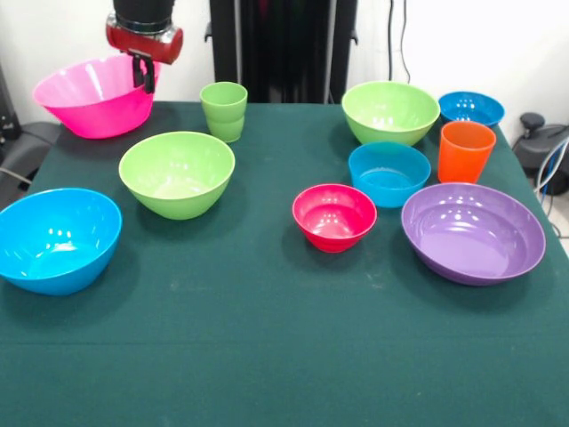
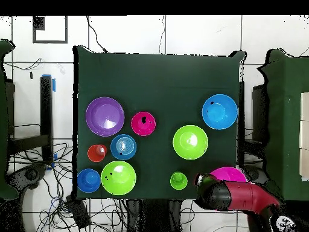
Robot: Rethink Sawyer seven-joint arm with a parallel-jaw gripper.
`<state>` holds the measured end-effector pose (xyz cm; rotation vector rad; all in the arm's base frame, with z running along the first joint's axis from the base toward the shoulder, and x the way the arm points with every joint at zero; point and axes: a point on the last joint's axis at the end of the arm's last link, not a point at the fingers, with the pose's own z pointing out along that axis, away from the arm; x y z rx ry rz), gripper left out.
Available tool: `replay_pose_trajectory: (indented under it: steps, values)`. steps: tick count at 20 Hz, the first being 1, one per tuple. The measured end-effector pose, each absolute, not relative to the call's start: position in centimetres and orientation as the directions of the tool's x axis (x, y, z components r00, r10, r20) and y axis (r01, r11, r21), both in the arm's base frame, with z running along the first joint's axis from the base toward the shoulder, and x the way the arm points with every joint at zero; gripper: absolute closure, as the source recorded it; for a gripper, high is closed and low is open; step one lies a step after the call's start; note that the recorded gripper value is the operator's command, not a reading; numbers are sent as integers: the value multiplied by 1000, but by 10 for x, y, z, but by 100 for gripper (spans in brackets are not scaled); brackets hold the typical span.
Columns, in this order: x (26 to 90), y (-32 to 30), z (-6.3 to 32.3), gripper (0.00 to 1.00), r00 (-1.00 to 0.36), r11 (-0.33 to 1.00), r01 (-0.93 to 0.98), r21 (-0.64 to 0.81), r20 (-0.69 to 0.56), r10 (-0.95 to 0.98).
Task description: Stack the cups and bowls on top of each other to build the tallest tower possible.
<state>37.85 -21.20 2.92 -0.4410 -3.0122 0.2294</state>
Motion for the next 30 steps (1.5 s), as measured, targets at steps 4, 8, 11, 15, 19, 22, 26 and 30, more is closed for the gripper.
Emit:
replay_pose_trajectory:
  steps: [4,8,11,15,19,22,26,30]
  values:
    - [380,-212,31,100,-954,947,282,-154,59,294]
    - [382,-210,33,100,-952,947,293,-134,52,302]
    - [383,-210,34,100,-948,946,304,-116,57,312]
    - [382,-209,33,100,-946,945,311,-100,68,318]
    - [381,-207,36,100,-942,944,321,-78,76,327]
    - [381,-206,43,100,-940,942,328,-68,77,333]
    - [383,-203,54,100,-942,944,321,-72,74,326]
    - [391,-200,71,100,-941,943,324,-77,74,330]
